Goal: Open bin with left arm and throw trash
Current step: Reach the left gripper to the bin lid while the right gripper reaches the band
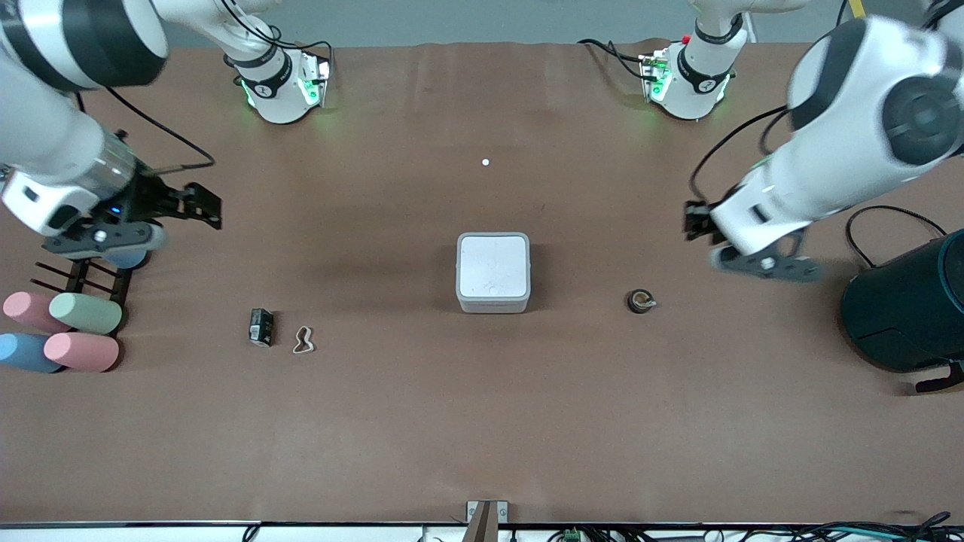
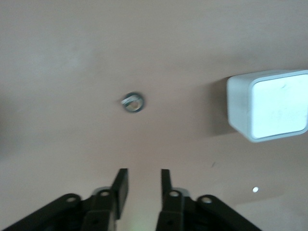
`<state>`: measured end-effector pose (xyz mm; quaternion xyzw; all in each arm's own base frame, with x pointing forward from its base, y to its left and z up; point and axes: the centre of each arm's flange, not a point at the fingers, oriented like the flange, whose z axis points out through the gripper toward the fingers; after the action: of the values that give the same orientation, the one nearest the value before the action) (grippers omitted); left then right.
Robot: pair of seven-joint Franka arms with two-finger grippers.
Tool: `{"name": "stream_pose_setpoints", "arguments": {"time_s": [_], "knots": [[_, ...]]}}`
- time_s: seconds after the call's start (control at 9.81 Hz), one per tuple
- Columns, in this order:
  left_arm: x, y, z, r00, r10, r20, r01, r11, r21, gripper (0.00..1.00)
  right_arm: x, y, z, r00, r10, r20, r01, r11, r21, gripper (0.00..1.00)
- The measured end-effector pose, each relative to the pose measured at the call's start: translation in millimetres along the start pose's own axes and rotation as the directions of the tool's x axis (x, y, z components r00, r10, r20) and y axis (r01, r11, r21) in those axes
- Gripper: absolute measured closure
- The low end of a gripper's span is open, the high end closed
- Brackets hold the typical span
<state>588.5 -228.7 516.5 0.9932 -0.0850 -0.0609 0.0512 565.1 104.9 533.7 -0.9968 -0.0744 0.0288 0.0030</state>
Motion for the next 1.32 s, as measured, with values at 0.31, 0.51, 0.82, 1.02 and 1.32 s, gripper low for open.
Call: {"name": "stream_pose_setpoints", "arguments": {"time_s": [0.31,0.51,0.82,1.02,1.32], "knots": [[10,107,75,0.995,-0.099,0.004,0.099,0.995,-0.021,0.99,48,-40,95,0.998,-0.057,-0.023,0.057,0.998,-0.017,0.03],[12,156,124,0.989,-0.148,-0.007,0.148,0.989,-0.018,0.99,63,-44,174,0.996,-0.064,-0.057,0.062,0.998,-0.025,0.03],[13,208,183,0.985,-0.171,-0.022,0.171,0.985,-0.006,0.99,71,-45,260,0.997,-0.069,-0.026,0.068,0.997,-0.039,0.06],[23,219,203,0.983,-0.179,-0.044,0.178,0.984,-0.031,0.99,75,-50,276,0.996,-0.077,-0.047,0.075,0.996,-0.042,0.1],[38,217,211,0.977,-0.192,-0.094,0.185,0.98,-0.077,0.99,81,-48,301,0.994,-0.078,-0.082,0.074,0.996,-0.048,0.13]]}}
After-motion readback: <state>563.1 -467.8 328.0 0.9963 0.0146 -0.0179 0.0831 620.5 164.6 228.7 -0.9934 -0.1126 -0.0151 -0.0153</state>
